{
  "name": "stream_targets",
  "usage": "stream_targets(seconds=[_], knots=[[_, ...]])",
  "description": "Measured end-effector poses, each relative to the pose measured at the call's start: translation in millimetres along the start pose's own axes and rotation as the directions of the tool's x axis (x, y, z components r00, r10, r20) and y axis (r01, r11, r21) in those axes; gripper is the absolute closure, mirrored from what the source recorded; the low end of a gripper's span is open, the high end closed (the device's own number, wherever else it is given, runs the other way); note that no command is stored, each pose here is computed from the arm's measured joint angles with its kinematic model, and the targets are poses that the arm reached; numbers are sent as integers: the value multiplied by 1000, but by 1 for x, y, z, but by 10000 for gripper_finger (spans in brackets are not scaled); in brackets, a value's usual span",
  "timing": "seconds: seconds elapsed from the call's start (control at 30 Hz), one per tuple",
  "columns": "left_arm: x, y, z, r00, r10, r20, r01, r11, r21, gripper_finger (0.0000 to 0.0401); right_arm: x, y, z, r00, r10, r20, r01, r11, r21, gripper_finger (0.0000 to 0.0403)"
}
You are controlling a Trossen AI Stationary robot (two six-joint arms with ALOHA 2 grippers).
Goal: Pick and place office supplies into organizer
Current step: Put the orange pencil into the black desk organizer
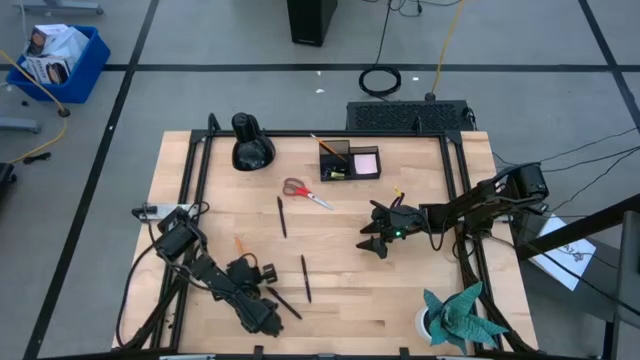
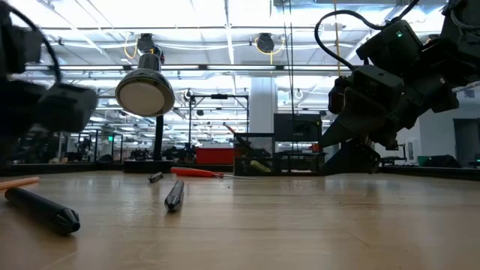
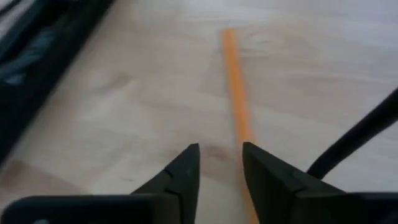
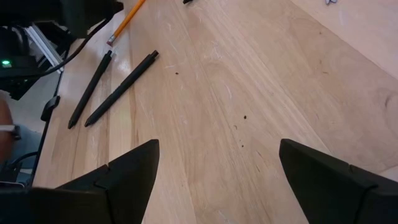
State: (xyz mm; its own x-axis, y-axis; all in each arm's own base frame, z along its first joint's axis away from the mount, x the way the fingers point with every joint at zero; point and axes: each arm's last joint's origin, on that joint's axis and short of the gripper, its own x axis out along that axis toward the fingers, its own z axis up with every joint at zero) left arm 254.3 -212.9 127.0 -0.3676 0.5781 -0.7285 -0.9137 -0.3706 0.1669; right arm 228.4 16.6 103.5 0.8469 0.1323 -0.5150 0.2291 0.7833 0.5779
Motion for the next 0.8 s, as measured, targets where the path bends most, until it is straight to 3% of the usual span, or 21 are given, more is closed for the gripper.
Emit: stream_targets(seconds=[0.17, 0.37, 0.6, 0.8], knots=[[-5, -4, 2, 992, -116, 39, 117, 993, -3, 238, 0, 0, 0, 1000, 0, 0, 0, 1000, 0, 78], [10, -4, 0, 995, -58, 75, 57, 998, 17, 222, 0, 0, 0, 1000, 0, 0, 0, 1000, 0, 78], [25, -3, 2, 996, 15, 88, -13, 1000, -24, 242, 0, 0, 0, 1000, 0, 0, 0, 1000, 0, 78], [38, -7, -11, 998, -17, 59, 19, 1000, -25, 265, 0, 0, 0, 1000, 0, 0, 0, 1000, 0, 78]])
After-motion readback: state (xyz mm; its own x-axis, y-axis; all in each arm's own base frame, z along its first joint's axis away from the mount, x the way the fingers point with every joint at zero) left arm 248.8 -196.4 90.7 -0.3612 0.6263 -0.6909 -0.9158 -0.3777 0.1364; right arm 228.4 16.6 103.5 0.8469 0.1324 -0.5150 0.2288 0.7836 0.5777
